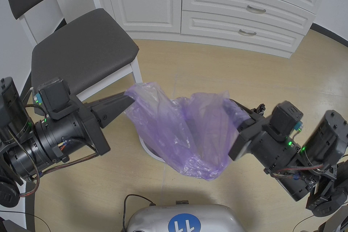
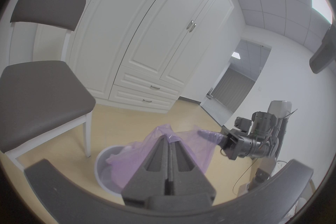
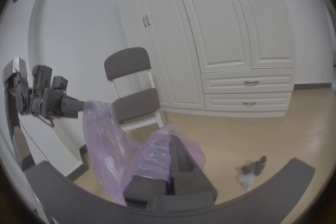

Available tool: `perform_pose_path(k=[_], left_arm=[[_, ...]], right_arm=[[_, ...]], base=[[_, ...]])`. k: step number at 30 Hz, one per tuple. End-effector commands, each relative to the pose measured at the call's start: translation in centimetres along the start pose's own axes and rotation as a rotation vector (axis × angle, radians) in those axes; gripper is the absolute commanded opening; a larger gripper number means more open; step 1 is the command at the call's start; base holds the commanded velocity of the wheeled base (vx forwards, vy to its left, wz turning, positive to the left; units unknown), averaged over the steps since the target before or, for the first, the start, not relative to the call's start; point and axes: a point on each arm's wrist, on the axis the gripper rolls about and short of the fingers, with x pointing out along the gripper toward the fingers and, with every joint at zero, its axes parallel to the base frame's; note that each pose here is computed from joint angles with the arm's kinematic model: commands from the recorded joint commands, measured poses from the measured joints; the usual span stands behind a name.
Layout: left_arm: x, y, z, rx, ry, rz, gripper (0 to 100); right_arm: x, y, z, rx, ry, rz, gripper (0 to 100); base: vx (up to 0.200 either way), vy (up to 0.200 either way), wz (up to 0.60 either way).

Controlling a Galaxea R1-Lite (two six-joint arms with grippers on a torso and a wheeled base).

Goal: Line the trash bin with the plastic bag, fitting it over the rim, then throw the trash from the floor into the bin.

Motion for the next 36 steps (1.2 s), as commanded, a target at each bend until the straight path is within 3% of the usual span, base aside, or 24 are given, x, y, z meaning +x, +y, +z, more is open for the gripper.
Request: perform_pose_path(k=[1, 5, 9, 14, 19, 24, 30, 36], left_arm=[[2.4, -0.9, 0.5, -0.036, -0.026, -0.044, 0], [2.6, -0.9, 0.0, -0.122, -0.018, -0.05, 0], [3.4, -0.7, -0.1, -0.191, -0.045, -0.051, 0], [4.5, -0.2, -1.5, -0.197, -0.032, -0.03, 0], [6.7, 0.8, -3.8, -0.2, -0.013, 0.04, 0], [7.4, 1.5, -4.6, -0.197, -0.033, 0.056, 0], [8.3, 2.9, -5.8, -0.2, -0.014, 0.096, 0], [10.3, 5.4, -8.5, -0.212, 0.018, 0.15, 0]], right_arm=[[2.3, 3.7, 0.8, 0.161, -0.027, 0.112, 0], [1.8, 3.5, 1.3, 0.241, -0.034, 0.112, 0], [1.7, 3.1, 1.4, 0.243, -0.032, 0.102, 0], [2.0, 2.5, 1.2, 0.234, -0.029, 0.076, 0], [3.6, 1.1, -0.8, 0.195, 0.016, 0.009, 0], [4.5, 0.7, -2.1, 0.188, 0.044, -0.007, 0], [5.9, 0.2, -3.4, 0.2, 0.067, -0.034, 0], [7.8, -1.0, -6.6, 0.221, 0.132, -0.048, 0]], base=[[0.0, 0.0, 0.0], [0.0, 0.0, 0.0], [0.0, 0.0, 0.0], [0.0, 0.0, 0.0], [0.0, 0.0, 0.0], [0.0, 0.0, 0.0], [0.0, 0.0, 0.0], [0.0, 0.0, 0.0]])
